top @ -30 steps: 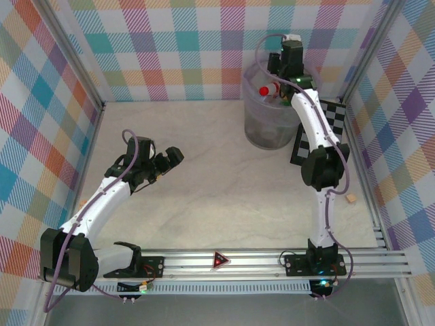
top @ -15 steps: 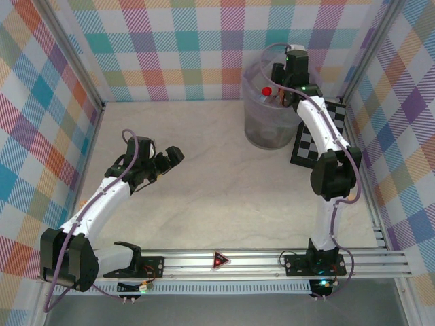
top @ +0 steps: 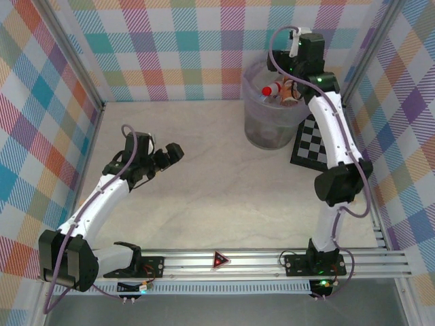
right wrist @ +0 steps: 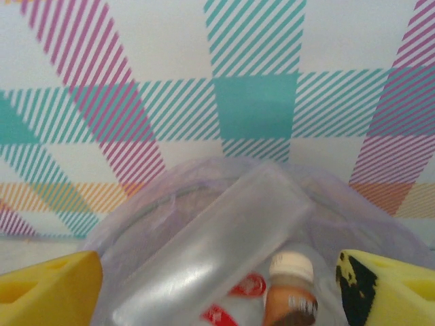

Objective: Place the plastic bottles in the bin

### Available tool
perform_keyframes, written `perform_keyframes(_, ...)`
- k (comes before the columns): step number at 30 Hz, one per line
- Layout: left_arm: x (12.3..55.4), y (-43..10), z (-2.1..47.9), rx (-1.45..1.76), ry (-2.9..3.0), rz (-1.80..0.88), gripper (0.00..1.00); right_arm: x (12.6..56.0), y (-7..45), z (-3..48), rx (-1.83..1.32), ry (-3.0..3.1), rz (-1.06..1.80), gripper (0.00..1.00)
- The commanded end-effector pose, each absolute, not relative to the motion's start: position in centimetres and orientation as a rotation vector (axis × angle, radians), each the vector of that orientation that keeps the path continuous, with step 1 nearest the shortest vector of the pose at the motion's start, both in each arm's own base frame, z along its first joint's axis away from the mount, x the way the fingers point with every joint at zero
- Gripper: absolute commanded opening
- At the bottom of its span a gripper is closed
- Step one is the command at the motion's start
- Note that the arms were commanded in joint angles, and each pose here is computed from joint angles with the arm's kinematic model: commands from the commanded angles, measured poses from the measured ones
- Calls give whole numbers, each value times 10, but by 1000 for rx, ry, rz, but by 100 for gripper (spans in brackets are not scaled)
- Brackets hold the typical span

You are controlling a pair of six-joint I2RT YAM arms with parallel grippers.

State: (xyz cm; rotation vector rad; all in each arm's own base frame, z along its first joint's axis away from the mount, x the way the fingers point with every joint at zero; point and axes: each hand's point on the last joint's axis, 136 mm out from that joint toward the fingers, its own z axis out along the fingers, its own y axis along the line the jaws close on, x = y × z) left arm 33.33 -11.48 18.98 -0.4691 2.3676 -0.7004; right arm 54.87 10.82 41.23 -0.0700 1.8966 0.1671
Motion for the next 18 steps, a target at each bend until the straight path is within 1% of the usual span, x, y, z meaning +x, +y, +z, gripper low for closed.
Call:
perform_keyframes(1, 335, -99, 219, -391, 2306, -590, 100, 500, 112, 439, -179, 1858, 215, 94)
perform_keyframes(3, 334, -87, 227, -367, 2273, -500, 100, 474, 112, 434, -217, 1846, 233, 99)
perform_keyframes(6, 328, -64, 234, -353, 2233, -338, 100, 433, 108, 417, -250, 1873, 237, 99)
perform_keyframes(10, 317, -33, 235, -354, 2186, -130, 100, 387, 107, 366, -267, 1966, 274, 100)
perform_keyframes(13, 307, -4, 223, -420, 2174, 60, 100, 364, 102, 330, -283, 2021, 258, 99)
perform_keyframes(18, 302, 24, 198, -467, 2174, 259, 100, 351, 89, 280, -274, 2059, 181, 99)
